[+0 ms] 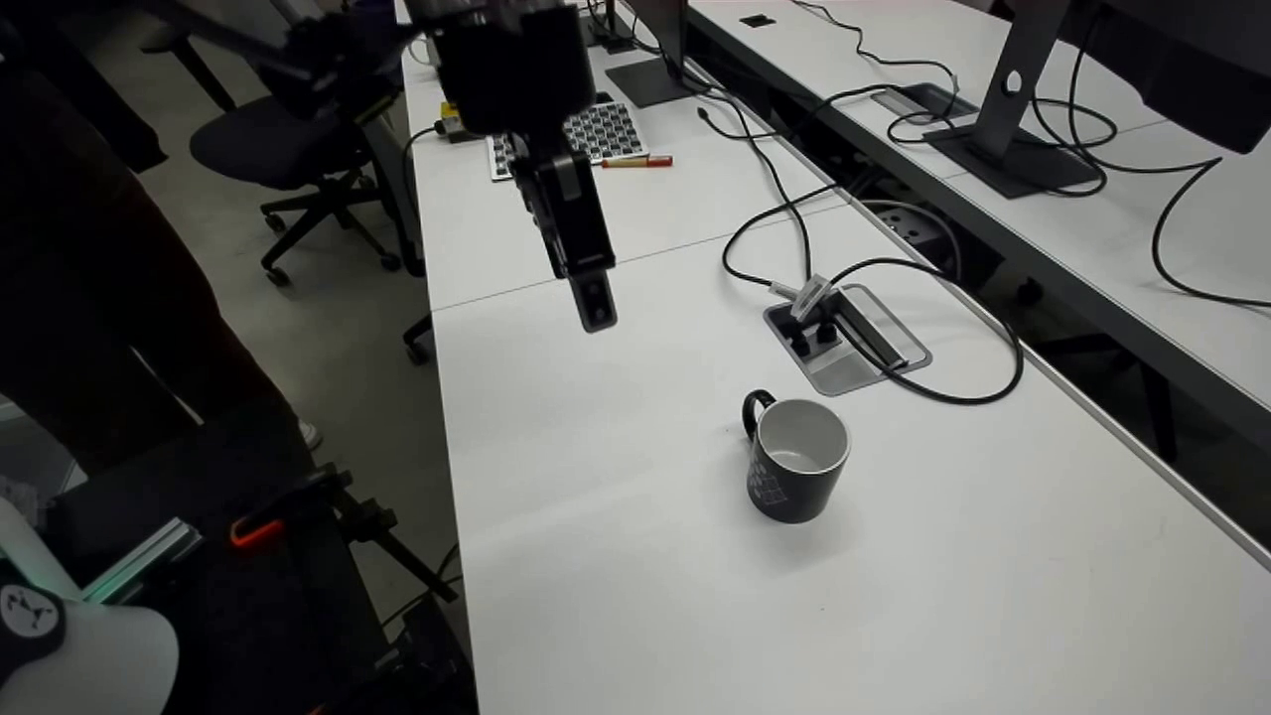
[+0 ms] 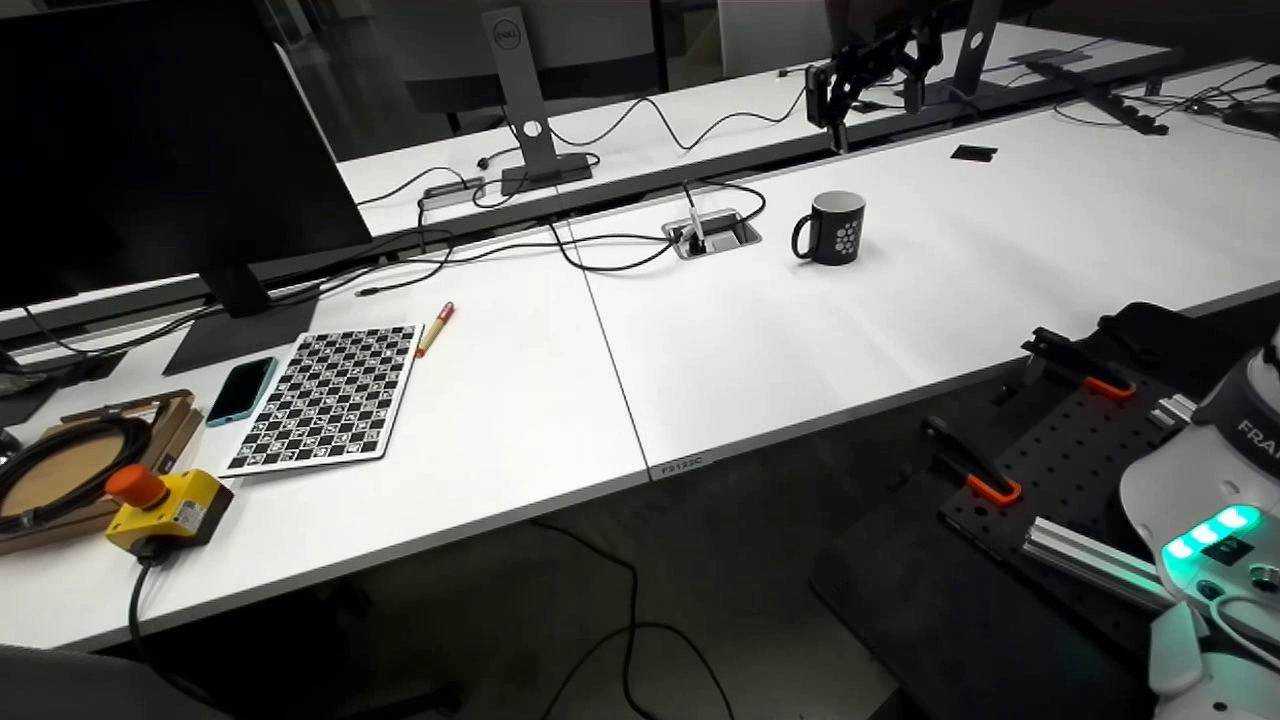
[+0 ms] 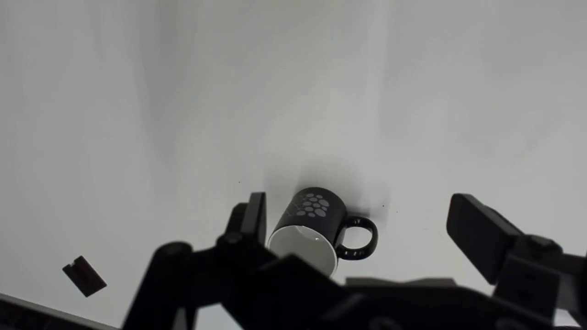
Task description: Move the black cup to the left
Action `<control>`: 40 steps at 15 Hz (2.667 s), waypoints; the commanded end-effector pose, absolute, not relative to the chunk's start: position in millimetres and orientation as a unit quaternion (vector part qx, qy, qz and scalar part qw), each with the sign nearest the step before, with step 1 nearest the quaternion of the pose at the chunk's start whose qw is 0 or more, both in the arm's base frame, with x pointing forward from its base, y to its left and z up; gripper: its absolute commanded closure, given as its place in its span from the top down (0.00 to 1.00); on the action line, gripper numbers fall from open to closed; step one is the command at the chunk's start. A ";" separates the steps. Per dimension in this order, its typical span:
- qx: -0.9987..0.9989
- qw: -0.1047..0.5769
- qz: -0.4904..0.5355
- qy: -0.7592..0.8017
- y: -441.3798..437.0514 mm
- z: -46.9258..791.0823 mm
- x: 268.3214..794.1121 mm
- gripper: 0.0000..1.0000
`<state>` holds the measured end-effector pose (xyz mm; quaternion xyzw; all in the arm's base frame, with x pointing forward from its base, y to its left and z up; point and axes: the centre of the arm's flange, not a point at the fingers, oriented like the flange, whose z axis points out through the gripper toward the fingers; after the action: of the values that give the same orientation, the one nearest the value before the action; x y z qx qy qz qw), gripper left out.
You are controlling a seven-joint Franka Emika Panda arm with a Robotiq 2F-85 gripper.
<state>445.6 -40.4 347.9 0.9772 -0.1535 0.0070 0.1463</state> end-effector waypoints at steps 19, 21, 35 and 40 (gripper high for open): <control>0.949 0.164 0.005 -0.271 -80.2 294.9 530.9 1.00; 0.948 0.164 0.005 -0.271 -80.5 295.0 530.8 1.00; 0.934 0.059 0.033 -0.351 -124.1 243.8 584.3 1.00; 0.932 0.077 0.040 -0.353 -135.0 224.6 604.7 1.00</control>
<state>581.8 -129.9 239.6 0.9363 -0.3445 0.0315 0.0613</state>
